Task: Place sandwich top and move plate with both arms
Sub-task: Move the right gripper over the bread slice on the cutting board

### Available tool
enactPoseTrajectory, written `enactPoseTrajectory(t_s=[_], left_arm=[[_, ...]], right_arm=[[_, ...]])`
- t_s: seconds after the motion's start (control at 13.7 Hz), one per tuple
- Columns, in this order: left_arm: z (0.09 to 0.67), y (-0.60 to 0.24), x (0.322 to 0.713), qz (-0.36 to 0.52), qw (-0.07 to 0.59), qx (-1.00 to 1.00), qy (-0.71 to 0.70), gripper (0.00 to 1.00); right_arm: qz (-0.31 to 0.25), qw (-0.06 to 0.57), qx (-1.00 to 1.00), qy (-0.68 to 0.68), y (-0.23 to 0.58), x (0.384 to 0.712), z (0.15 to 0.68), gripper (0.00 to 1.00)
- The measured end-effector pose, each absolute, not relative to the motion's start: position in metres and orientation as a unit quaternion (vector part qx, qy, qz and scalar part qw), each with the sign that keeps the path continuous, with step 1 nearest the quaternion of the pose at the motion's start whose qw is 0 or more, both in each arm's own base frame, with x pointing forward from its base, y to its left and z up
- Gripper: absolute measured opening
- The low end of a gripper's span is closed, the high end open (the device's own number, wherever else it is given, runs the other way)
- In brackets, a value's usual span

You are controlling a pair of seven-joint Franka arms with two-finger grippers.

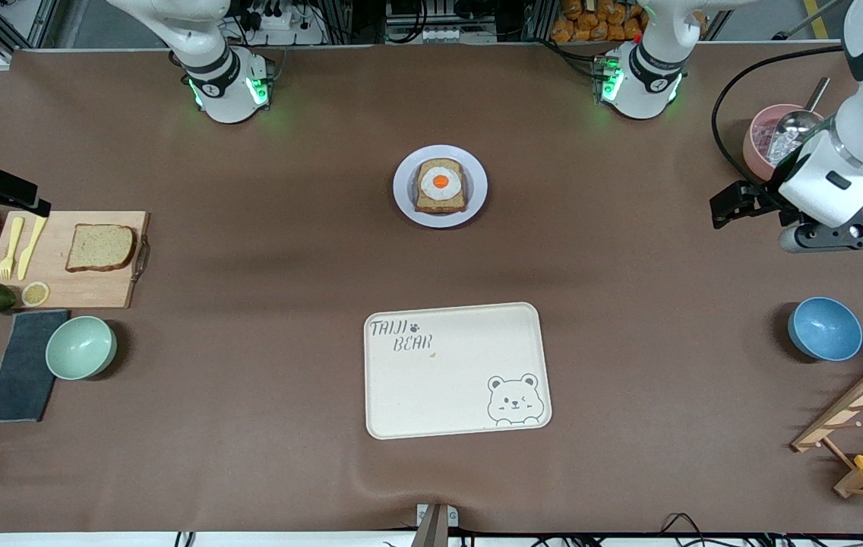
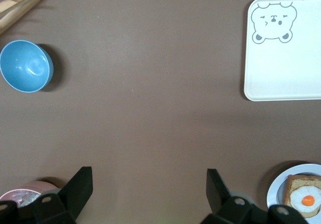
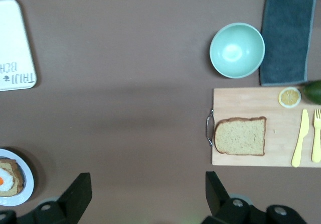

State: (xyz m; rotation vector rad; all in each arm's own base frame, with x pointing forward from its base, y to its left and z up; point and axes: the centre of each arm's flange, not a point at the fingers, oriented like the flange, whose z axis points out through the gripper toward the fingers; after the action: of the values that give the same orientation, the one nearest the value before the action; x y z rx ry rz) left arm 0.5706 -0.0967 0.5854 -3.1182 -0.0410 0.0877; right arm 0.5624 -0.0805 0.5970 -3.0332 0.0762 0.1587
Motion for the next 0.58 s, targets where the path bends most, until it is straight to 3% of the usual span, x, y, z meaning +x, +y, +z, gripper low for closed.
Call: enactPoseTrajectory(t_s=[0.58], left_arm=[[0.556, -0.1, 0.573, 0.052, 0.005, -0.999, -0.012, 1.0]], right_arm=[[0.094, 0.074, -0.992, 0.042, -0.171, 0.551, 0.481, 1.0]])
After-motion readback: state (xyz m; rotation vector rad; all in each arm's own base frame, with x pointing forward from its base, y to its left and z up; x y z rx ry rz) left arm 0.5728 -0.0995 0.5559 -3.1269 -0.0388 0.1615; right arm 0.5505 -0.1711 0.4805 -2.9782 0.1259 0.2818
